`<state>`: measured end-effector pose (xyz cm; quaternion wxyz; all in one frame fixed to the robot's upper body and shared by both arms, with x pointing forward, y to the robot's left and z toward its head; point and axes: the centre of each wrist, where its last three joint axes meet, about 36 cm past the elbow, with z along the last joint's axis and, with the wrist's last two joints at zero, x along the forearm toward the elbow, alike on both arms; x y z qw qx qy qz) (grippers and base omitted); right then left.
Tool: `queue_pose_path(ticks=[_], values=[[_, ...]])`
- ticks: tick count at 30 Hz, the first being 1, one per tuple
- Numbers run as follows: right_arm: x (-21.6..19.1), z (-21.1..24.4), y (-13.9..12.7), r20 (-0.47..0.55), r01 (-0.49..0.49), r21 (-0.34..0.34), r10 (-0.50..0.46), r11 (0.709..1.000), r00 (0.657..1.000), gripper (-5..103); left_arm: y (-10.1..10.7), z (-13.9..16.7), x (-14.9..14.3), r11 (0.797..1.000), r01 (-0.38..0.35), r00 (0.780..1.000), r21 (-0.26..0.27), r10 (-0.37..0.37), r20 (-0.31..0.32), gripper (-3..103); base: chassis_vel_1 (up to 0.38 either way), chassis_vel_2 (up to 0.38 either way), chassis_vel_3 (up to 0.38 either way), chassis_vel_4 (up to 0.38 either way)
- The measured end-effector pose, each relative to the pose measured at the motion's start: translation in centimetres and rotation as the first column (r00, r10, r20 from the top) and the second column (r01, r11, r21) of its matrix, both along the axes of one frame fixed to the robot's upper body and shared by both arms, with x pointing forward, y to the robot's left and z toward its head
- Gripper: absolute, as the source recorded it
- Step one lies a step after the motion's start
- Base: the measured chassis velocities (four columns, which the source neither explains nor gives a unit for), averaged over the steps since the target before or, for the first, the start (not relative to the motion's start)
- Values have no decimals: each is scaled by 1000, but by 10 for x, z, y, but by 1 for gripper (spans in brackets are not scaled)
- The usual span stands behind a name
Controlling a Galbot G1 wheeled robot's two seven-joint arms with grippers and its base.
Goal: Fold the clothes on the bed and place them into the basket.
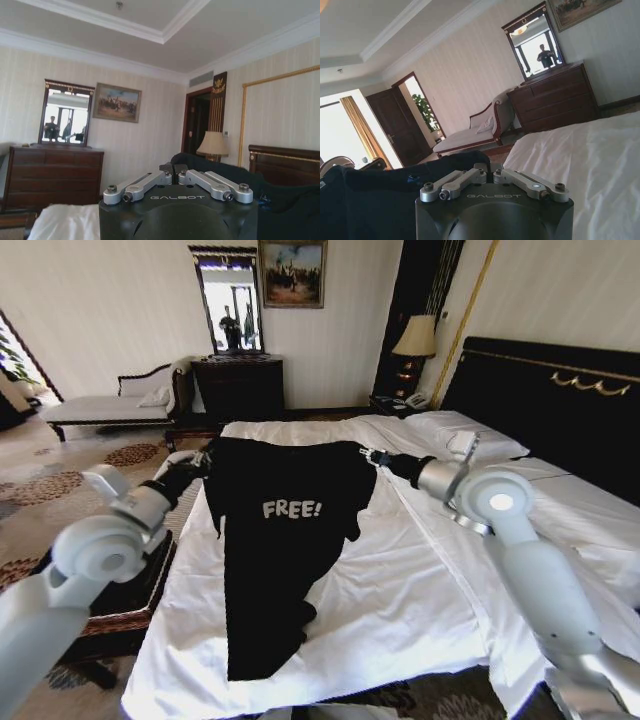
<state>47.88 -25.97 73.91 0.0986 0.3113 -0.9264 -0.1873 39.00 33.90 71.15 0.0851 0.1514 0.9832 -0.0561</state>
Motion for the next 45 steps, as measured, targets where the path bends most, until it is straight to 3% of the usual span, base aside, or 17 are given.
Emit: queue_pose_path(ticks=[8,16,23,26,29,33,36,38,41,43,45], values=[[12,60,-8,71,5,5,-5,1000,997,1,17,56,4,1000,-14,997,16,13,74,0,0,0,0,0],[18,94,-18,100,17,11,-18,1000,995,1,27,92,-2,999,-7,994,34,3,109,0,0,0,0,0],[18,102,-24,122,30,18,-32,999,992,1,19,99,-12,998,20,992,53,-26,120,0,0,0,0,0],[8,98,-36,158,36,27,-40,999,987,1,2,94,-27,994,72,991,80,-81,109,0,0,0,0,0],[-11,96,-44,167,30,28,-34,999,985,1,-12,89,-41,990,104,988,95,-113,104,0,0,0,0,0],[-107,94,-61,171,34,-3,-33,999,985,1,-40,86,-79,971,221,973,86,-226,48,0,0,0,0,0],[-141,97,-62,161,33,-18,-29,999,987,1,-49,91,-97,957,279,960,74,-281,14,0,0,0,0,0],[-159,99,-57,146,22,-35,-17,999,989,1,-50,98,-107,954,294,956,58,-294,-5,0,0,0,0,0],[-208,116,-39,154,-21,-119,39,993,987,1,-44,131,-140,958,288,957,20,-286,-48,0,0,0,0,0],[-217,120,-36,153,-24,-138,45,990,987,1,-43,137,-148,957,291,955,14,-289,-65,0,0,0,0,0],[-236,135,-32,139,-21,-174,46,985,989,1,-41,154,-170,958,288,950,-1,-285,-128,0,0,0,0,0]])
